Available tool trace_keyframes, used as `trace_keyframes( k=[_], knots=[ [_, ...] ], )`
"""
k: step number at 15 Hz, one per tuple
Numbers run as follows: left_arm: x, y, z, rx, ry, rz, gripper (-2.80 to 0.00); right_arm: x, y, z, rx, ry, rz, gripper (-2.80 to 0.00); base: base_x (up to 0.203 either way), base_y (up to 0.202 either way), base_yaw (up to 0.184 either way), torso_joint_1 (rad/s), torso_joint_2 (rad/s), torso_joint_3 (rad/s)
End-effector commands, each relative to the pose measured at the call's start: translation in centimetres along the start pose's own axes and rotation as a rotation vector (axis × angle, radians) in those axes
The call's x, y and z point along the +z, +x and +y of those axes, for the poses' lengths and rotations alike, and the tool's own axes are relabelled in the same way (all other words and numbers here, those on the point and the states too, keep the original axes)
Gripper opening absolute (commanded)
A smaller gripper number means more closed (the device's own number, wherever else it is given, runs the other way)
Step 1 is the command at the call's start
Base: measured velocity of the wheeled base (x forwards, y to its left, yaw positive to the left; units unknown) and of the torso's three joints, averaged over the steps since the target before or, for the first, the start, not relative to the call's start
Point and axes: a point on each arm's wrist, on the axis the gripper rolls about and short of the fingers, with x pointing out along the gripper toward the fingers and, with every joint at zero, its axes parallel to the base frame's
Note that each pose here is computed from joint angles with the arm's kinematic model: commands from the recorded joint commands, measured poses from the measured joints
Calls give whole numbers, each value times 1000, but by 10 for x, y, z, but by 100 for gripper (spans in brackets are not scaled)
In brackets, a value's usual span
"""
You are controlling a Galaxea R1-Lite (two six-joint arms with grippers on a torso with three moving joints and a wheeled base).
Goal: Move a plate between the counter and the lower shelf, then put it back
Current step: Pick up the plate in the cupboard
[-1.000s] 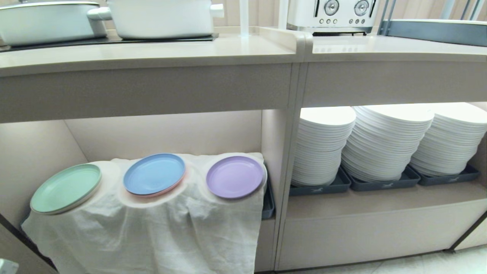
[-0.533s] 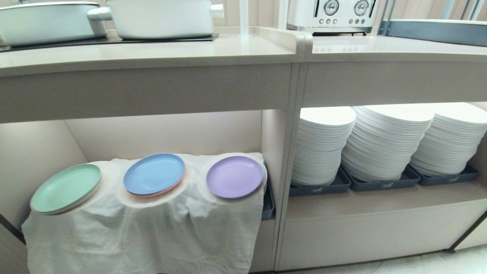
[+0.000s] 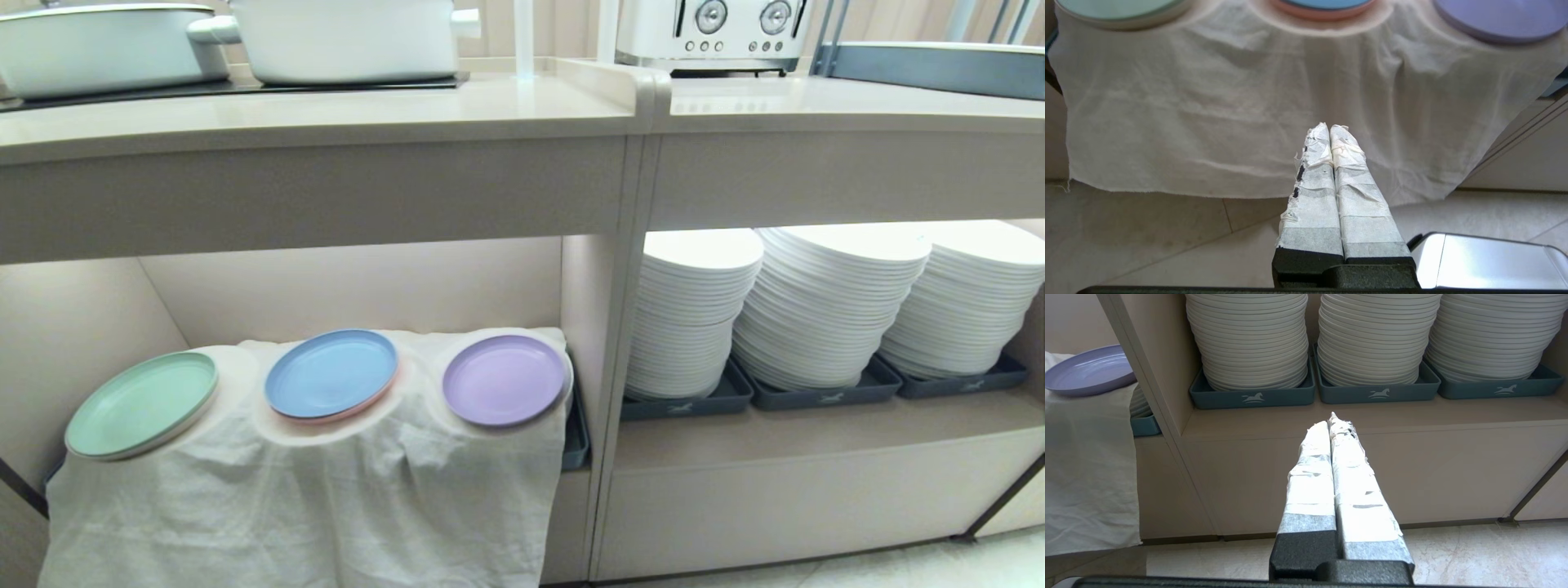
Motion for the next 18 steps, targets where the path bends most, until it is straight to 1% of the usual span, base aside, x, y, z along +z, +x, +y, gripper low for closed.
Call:
trace_keyframes(
  k=[1,6,13,16,17,18],
  knots=[
    [-2,-6,0,-19,3,-65,-280,0,0,0,0,0,0,-280,0,0,0,0,0,0],
    [-6,-14,0,-88,20,-169,-280,0,0,0,1,0,0,-280,0,0,0,0,0,0],
    [-13,-29,2,-120,1,-358,-280,0,0,0,0,0,0,-280,0,0,0,0,0,0],
    [-14,-28,2,-110,0,-357,-280,0,0,0,1,0,0,-280,0,0,0,0,0,0],
    [-14,-28,3,-78,-2,-356,-280,0,0,0,1,0,0,-280,0,0,0,0,0,0],
    [-17,-27,4,-43,9,-340,-280,0,0,0,-1,0,0,-280,0,0,0,0,0,0]
  ],
)
